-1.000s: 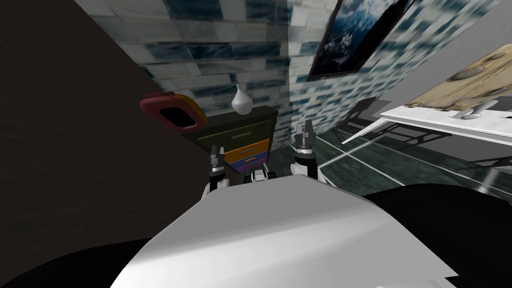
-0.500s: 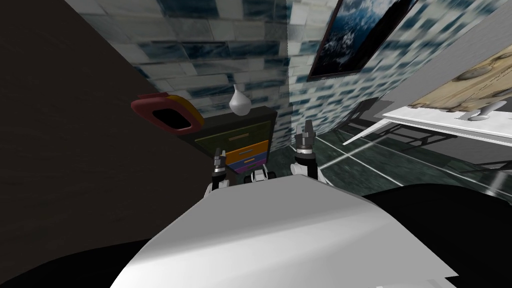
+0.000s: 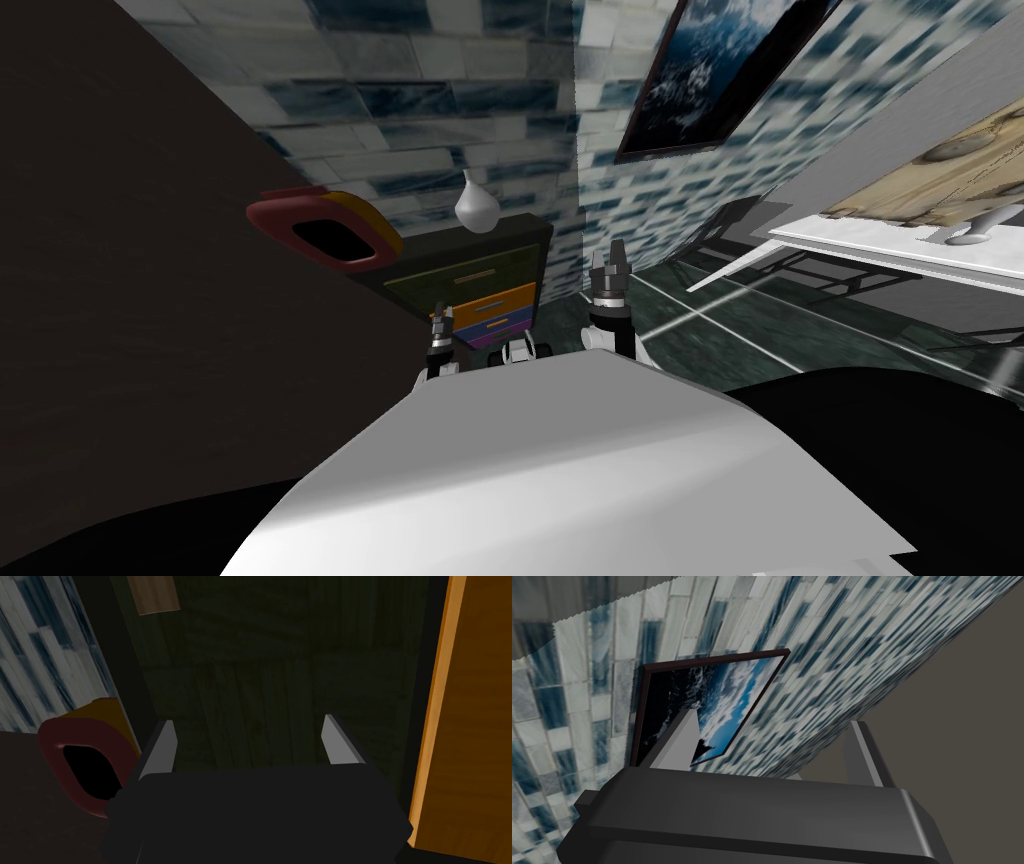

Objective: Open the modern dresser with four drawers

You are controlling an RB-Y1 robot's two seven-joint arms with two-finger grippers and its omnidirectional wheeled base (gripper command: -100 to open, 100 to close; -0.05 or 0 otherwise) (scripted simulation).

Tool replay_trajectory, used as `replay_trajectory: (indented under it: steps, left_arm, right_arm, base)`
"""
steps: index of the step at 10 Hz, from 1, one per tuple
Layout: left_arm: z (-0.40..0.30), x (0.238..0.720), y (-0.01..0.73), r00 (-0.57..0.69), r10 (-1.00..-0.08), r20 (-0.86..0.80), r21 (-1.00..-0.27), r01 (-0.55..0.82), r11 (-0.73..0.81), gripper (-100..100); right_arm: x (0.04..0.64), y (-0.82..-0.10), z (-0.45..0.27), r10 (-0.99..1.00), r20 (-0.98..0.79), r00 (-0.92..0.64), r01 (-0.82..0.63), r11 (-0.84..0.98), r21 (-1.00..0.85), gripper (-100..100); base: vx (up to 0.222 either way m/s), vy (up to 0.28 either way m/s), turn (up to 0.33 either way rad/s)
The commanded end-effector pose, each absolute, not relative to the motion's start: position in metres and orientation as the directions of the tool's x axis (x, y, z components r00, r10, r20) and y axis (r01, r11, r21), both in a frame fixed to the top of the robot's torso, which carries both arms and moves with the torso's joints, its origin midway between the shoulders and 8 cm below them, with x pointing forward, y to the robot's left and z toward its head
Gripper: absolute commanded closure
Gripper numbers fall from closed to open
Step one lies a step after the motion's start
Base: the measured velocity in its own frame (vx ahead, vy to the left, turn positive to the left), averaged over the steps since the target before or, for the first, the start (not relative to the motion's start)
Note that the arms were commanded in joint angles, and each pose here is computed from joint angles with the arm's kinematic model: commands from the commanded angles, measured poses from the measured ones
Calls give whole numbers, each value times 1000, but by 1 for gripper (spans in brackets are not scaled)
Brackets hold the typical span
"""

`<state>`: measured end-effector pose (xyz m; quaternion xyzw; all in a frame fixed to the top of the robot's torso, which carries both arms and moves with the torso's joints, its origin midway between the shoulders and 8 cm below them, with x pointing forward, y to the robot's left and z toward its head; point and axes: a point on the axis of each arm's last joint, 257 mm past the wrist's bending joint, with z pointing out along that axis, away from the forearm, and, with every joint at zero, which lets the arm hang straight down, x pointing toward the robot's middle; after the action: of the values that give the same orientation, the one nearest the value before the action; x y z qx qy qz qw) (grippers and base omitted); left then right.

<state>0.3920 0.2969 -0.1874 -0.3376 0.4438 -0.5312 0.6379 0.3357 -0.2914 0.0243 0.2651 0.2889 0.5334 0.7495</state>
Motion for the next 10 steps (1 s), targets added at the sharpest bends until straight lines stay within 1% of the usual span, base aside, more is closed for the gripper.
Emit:
replay_trajectory:
  steps: [1,10]
  left_arm:
    - [-205,393,306,48,-977,-208,-912,353,211,-100]
    - [-273,387,326,72,-978,-196,-948,243,208,-100]
  right_arm:
    - [336,-291,24,953,-150,264,-646,290,706,0]
    - [336,-291,24,953,-150,264,-646,290,706,0]
  base:
    - [23,-26,10]
    - [25,-31,10]
